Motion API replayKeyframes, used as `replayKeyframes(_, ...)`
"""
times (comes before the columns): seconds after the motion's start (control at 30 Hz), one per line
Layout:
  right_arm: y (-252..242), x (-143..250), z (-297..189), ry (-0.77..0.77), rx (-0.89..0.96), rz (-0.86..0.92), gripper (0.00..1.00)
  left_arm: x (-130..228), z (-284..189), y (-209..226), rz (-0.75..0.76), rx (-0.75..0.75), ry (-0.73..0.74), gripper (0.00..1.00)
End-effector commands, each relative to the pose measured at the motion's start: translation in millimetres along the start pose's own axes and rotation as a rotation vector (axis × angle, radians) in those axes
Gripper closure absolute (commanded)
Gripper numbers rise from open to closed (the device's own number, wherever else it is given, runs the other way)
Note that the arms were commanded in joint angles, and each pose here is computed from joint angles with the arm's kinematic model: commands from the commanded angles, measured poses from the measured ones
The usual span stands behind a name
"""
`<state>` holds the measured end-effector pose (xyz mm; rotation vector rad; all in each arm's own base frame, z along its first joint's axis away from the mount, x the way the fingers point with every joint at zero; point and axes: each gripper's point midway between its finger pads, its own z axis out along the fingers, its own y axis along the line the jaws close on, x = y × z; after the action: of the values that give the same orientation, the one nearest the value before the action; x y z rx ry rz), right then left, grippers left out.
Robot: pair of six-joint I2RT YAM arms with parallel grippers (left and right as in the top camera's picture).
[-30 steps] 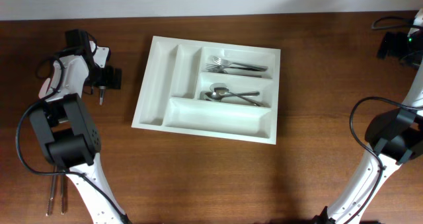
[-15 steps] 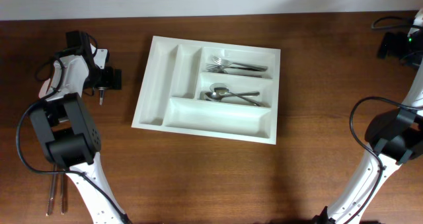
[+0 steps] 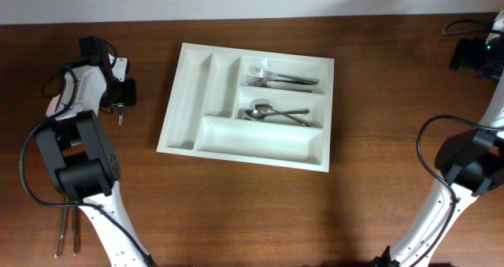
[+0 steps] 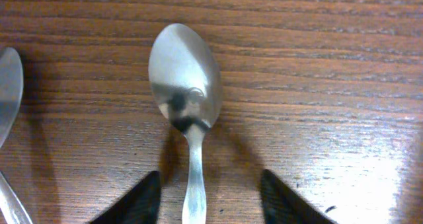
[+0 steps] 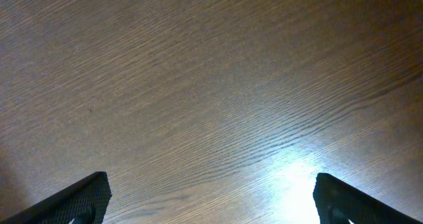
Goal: Pack container
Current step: 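Lower the left gripper and close it on the silver spoon's handle, then lift the spoon with the left gripper and carry it over the tray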
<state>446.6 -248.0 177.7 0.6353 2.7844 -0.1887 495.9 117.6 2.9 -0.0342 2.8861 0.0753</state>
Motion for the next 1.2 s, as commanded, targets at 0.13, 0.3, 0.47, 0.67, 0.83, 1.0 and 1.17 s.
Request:
replayKeyframes(0.13,1.8,0.3,3.8,0.006,0.003,0.004,0.01,9.4,16.6,4.7,-0.008,-0.021,0.041,0.63)
replayKeyframes(0.3,1.7,0.3,3.8,0.006,0.003,0.004,0.01,9.4,16.6,4.7,-0.008,-0.021,0.041,0.76)
replayKeyframes(0.47,1.8,0.3,3.8,0.006,0.003,0.004,0.01,9.4,16.6,4.7,-0.008,-0.021,0.041,0.77)
replayKeyframes(0.67,1.7,0.3,3.8,0.006,0.003,0.004,0.01,9.4,16.6,4.7,-0.008,-0.021,0.041,0.87)
replayKeyframes(0.83,1.8,0.3,3.8,0.006,0.003,0.004,0.02,9.5,16.5,4.8,-0.016,-0.021,0.041,0.93)
replayKeyframes(1.0,1.8,0.3,3.8,0.006,0.003,0.004,0.01,10.4,16.5,4.5,-0.019,-0.02,0.045,0.98)
replayKeyframes(1.17,1.8,0.3,3.8,0.006,0.003,0.004,0.01,10.3,10.3,2.3,-0.041,-0.006,0.058,0.98)
